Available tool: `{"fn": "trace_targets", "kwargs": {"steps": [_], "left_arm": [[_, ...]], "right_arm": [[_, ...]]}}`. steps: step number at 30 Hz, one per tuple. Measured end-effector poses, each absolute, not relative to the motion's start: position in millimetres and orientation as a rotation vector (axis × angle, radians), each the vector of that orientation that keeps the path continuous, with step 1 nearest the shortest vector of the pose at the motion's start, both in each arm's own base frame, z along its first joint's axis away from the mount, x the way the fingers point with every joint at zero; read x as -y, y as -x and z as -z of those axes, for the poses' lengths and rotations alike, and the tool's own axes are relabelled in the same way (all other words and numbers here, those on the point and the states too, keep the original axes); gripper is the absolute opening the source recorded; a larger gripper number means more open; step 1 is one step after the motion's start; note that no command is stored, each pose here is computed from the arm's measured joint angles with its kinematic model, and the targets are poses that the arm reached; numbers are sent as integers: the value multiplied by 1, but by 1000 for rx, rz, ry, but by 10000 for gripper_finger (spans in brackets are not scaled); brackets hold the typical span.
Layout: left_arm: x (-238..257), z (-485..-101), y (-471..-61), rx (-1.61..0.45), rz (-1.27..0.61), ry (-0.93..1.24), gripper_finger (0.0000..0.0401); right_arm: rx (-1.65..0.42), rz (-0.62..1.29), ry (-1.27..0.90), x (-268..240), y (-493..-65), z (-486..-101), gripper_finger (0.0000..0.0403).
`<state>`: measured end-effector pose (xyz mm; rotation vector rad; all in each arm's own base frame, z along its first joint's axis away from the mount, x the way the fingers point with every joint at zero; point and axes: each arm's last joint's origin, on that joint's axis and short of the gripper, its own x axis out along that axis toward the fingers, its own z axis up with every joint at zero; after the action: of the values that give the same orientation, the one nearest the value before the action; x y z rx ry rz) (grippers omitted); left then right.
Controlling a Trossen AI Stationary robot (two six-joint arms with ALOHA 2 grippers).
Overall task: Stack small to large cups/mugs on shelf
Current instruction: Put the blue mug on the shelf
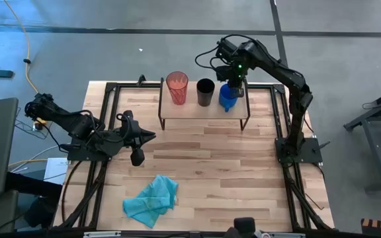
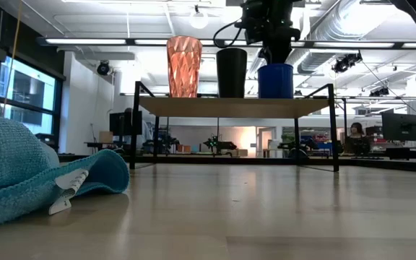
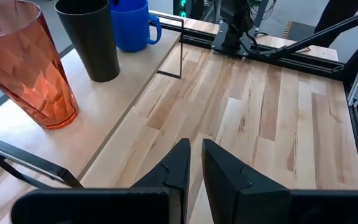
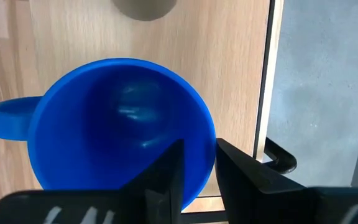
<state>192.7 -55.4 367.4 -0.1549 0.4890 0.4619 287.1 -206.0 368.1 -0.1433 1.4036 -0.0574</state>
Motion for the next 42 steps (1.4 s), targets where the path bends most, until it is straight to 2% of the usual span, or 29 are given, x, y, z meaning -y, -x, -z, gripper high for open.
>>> {"fn": "trace_targets", "kwargs": {"steps": [14, 26, 42], "left_arm": [[56, -367, -193, -503, -431, 170, 33], [57, -367, -193, -508, -417, 188, 33], [57, -367, -193, -510, -414, 189, 33]], "right_arm": [[-1404, 21, 183, 200, -291, -368, 74], [-1445, 55, 235, 202, -290, -368, 29], [-1444, 64, 227, 202, -290, -368, 28]]}}
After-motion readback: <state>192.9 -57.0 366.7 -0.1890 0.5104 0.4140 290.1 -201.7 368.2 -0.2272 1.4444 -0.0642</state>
